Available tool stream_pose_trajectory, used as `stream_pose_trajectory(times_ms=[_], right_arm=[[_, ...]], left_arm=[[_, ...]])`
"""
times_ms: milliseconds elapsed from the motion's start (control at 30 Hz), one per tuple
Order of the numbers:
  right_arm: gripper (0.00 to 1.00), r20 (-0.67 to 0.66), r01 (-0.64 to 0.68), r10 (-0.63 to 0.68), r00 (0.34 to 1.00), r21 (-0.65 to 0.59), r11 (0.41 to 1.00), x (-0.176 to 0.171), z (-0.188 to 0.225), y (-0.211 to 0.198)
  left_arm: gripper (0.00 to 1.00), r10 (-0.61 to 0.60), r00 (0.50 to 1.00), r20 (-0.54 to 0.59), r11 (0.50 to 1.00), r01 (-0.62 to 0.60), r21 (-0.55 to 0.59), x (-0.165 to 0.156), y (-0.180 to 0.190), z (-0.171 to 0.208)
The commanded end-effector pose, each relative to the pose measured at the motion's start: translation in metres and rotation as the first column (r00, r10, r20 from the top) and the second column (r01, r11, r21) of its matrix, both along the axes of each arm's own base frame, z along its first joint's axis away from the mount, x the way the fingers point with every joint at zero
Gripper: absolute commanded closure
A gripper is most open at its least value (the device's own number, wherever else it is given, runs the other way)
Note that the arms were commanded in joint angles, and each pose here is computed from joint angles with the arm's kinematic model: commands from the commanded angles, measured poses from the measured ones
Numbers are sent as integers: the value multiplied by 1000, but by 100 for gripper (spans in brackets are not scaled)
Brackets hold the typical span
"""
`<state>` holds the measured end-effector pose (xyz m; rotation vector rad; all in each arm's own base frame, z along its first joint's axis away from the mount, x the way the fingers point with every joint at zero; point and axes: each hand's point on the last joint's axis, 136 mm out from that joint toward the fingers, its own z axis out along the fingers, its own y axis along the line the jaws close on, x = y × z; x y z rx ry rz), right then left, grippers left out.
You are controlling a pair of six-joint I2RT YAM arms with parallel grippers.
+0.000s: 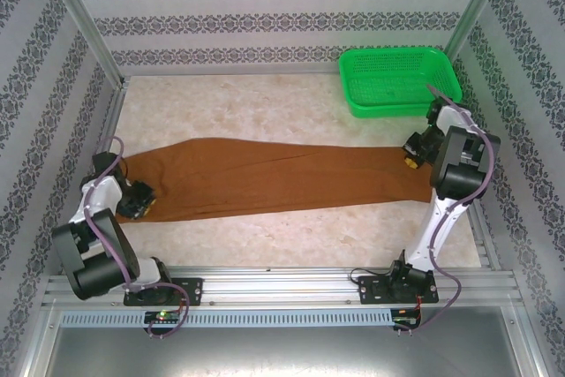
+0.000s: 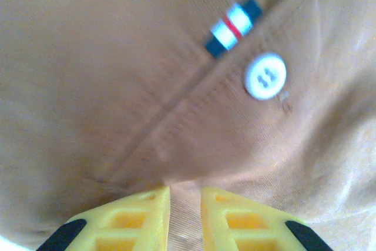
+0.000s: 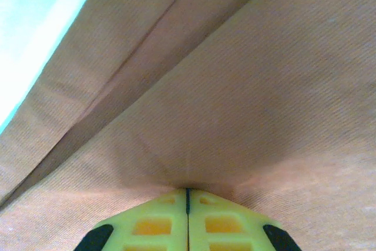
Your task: Roll up the long pants
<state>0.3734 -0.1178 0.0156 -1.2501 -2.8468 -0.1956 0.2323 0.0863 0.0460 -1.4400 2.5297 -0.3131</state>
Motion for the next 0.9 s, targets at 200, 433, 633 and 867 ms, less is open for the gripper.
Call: stream_pose_trajectory(times_ms=[200,433,633,867], right_arm=[[90,-8,18,-18,1000,-14,1000,-6,-13,0],[90,-3,-62,62,998,-32,998,5,-8,20],[90,10,-93,93,996,-28,995,12,-5,32],[100,0,-102,102,995,-29,994,15,-5,33]], left_arm=[[57,-271,912,307,959,229,167,52,-66,96],[55,-521,815,255,850,521,71,100,-171,46],[53,-692,700,174,721,683,122,130,-230,20],[82,-741,672,17,672,740,42,126,-249,-27]])
